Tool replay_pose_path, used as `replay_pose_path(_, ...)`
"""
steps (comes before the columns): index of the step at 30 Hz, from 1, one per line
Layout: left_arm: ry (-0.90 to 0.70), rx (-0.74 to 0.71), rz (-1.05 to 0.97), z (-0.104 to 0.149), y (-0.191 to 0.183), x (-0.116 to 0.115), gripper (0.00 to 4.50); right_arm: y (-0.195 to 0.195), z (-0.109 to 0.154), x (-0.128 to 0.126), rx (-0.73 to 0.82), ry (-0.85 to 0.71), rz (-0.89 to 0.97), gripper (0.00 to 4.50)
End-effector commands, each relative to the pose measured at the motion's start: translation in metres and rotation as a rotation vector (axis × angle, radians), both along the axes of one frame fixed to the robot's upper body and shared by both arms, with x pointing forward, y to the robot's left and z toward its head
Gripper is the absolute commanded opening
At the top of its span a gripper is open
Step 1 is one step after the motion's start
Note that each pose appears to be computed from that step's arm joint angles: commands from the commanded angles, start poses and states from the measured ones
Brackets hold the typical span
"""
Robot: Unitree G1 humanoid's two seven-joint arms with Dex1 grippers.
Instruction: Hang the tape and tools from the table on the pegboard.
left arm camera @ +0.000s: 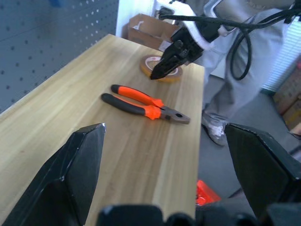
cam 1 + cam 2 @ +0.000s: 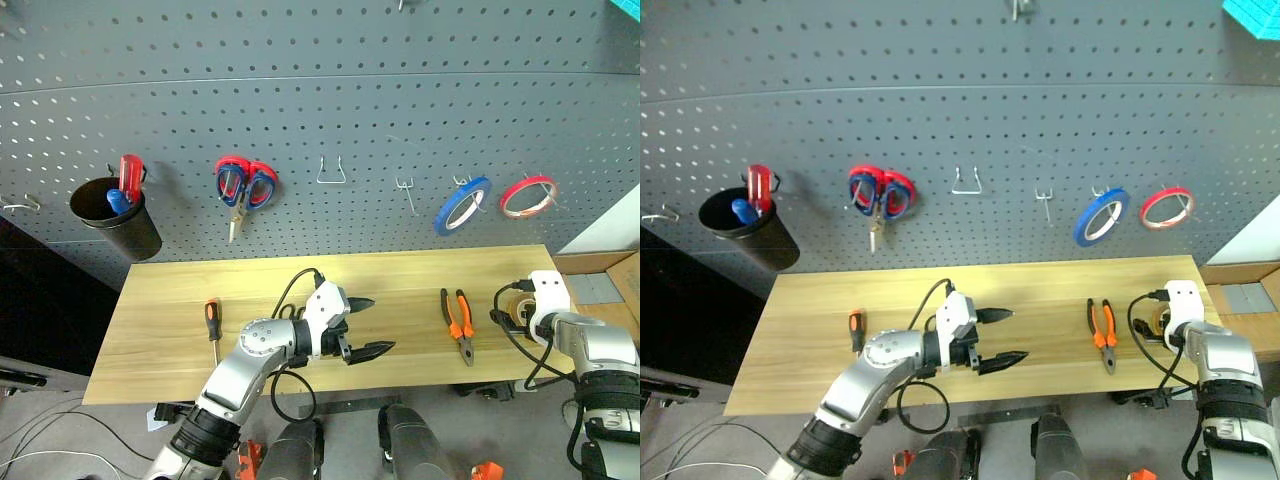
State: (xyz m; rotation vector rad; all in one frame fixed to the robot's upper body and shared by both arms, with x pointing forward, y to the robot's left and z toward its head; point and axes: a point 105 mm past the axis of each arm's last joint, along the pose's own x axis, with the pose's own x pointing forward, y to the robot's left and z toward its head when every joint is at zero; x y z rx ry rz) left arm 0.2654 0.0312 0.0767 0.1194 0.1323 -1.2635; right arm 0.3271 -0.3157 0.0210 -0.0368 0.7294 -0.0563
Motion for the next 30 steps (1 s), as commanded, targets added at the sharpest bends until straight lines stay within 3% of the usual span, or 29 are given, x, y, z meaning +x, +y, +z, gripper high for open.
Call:
replay_pose_path(1,-0.027,-0.028,-0.006,0.014,0.001,-0.007,4.31,-0.014,0.001,-0.002,-0.002,-0.042,-0.085,4.50)
replay_pose_path(10,-0.013,-0.023,0.006,0.020,0.005,-0.015,4.31,-0.002,-0.014,-0.004,0.027,-0.005,-0.194,4.50)
replay_pose_path(15,-0.022,-0.015,-0.005,0.021,0.001,-0.017,4.31,-0.004,-0.027,0.002,-0.003,0.108,-0.299,4.50)
replay_pose_path(21,-0.038,-0.008,0.012,0.026,0.008,-0.011,4.31,-0.010,-0.024,0.007,0.110,0.079,-0.384,4.50)
replay_pose_path(30,-0.070,-0.006,0.035,0.032,0.014,0.007,4.34,-0.010,-0.014,0.013,0.110,0.043,-0.381,1.44)
